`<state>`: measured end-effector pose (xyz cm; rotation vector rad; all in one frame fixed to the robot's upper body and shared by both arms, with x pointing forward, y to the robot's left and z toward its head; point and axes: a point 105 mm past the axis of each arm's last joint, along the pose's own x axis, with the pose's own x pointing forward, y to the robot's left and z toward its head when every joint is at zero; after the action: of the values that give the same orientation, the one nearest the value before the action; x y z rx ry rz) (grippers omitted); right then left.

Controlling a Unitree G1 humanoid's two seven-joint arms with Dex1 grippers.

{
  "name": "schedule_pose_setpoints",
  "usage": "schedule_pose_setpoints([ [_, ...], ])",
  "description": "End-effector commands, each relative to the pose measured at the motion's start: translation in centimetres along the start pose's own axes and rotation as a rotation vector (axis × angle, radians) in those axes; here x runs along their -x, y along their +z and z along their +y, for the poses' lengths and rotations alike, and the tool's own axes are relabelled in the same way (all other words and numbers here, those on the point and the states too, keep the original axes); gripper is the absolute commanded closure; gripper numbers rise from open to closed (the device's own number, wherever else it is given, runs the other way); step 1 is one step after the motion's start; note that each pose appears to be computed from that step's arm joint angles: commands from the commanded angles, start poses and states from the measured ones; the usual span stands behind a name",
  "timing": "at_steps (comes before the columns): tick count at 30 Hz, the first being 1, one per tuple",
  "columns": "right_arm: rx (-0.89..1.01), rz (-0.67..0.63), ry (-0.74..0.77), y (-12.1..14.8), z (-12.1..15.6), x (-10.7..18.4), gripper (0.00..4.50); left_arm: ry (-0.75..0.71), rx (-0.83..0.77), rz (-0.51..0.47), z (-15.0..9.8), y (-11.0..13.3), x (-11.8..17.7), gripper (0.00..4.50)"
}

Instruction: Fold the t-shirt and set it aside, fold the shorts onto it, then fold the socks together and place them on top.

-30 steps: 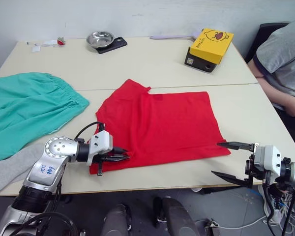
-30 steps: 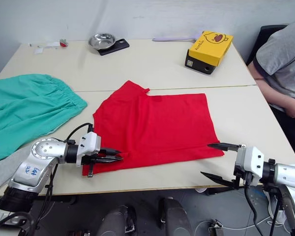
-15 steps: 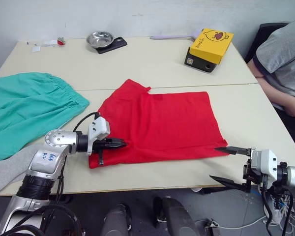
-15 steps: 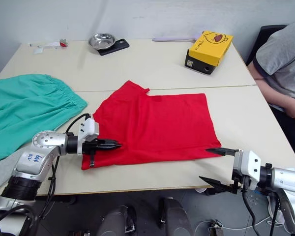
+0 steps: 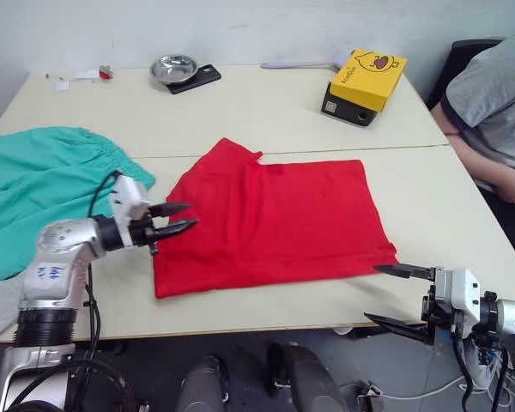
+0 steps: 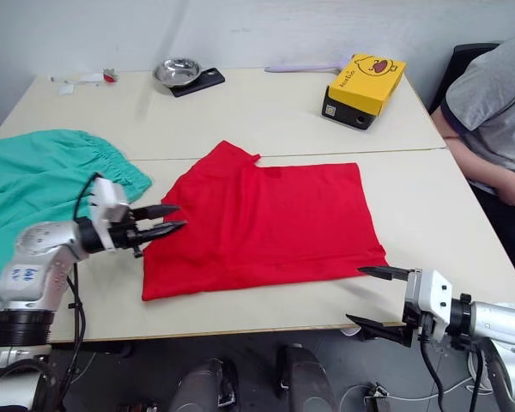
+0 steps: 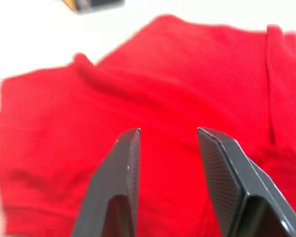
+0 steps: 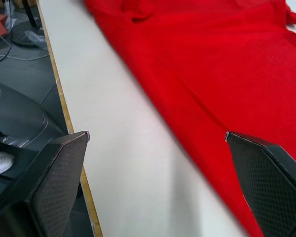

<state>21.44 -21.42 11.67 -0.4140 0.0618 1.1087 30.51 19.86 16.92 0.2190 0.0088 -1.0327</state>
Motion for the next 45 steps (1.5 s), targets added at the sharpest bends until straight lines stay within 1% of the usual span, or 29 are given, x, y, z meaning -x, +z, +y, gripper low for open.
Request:
schedule_pose_setpoints([
  [1,0.004,-0.071,0.015,1.6,0.0,-1.0,0.0,-0.133,-0.025,0.003,-2.9,1.0,0.8,2.59],
  [3,-0.02,-0.119,0.053,2.6,0.3,-2.1,0.38,-0.229,-0.041,0.047,-5.3,0.2,0.8,3.0],
  [5,-0.033,-0.133,0.092,3.0,0.7,-3.1,0.89,-0.289,-0.05,0.067,-7.0,-0.5,0.5,3.49],
  [6,-0.022,-0.126,0.106,3.0,0.8,-3.7,1.33,-0.293,-0.057,0.078,-7.4,-0.9,0.1,3.86],
  [8,0.02,-0.099,0.116,2.6,0.8,-5.0,2.02,-0.302,-0.069,0.096,-8.0,-1.7,-0.4,4.49],
  [11,0.071,-0.055,0.095,1.7,0.2,-7.1,3.09,-0.292,-0.083,0.137,-8.6,-3.4,-1.5,4.5],
  [14,0.114,-0.009,0.062,0.6,-0.3,-8.9,4.18,-0.244,-0.092,0.188,-8.4,-5.0,-2.1,4.5],
  [15,0.118,-0.003,0.052,0.4,-0.5,-9.4,4.46,-0.231,-0.09,0.198,-8.4,-5.3,-2.2,4.5],
  [17,0.122,0.001,0.015,0.2,-1.2,-10.3,4.46,-0.203,-0.084,0.22,-8.4,-6.0,-2.1,4.5],
  [19,0.121,0.012,-0.018,0.0,-1.9,-10.8,4.46,-0.138,-0.054,0.236,-8.1,-6.7,-1.6,4.5],
  [22,0.12,0.031,-0.048,-0.5,-2.5,-10.6,4.46,-0.091,-0.034,0.26,-7.9,-7.3,-0.9,4.5],
  [24,0.129,0.056,-0.098,-0.9,-3.4,-9.7,4.46,-0.054,0.002,0.278,-7.8,-7.8,0.0,4.5],
  [27,0.146,0.082,-0.172,-1.3,-4.9,-8.1,4.46,0.016,0.038,0.271,-7.1,-7.9,0.9,4.5],
  [30,0.166,0.108,-0.236,-1.9,-6.2,-5.9,4.46,0.076,0.081,0.254,-6.4,-7.8,1.7,4.5],
  [33,0.201,0.117,-0.247,-2.1,-6.5,-4.5,4.46,0.117,0.114,0.241,-5.9,-7.8,2.2,4.5],
  [36,0.204,0.149,-0.296,-2.9,-7.3,-2.4,4.46,0.169,0.204,0.19,-5.4,-7.7,2.8,4.5],
  [38,0.212,0.158,-0.337,-3.1,-8.0,-1.2,4.46,0.168,0.207,0.197,-5.4,-7.8,3.3,4.5],
  [41,0.228,0.151,-0.388,-2.7,-9.0,0.0,4.46,0.151,0.217,0.177,-5.5,-7.5,3.6,4.5],
  [43,0.217,0.091,-0.399,-1.5,-9.2,0.0,4.46,0.079,0.241,0.105,-6.1,-6.0,3.5,4.5],
  [45,0.19,-0.021,-0.352,0.5,-8.4,-0.7,4.46,-0.017,0.252,0.073,-6.9,-4.9,3.1,4.5],
])
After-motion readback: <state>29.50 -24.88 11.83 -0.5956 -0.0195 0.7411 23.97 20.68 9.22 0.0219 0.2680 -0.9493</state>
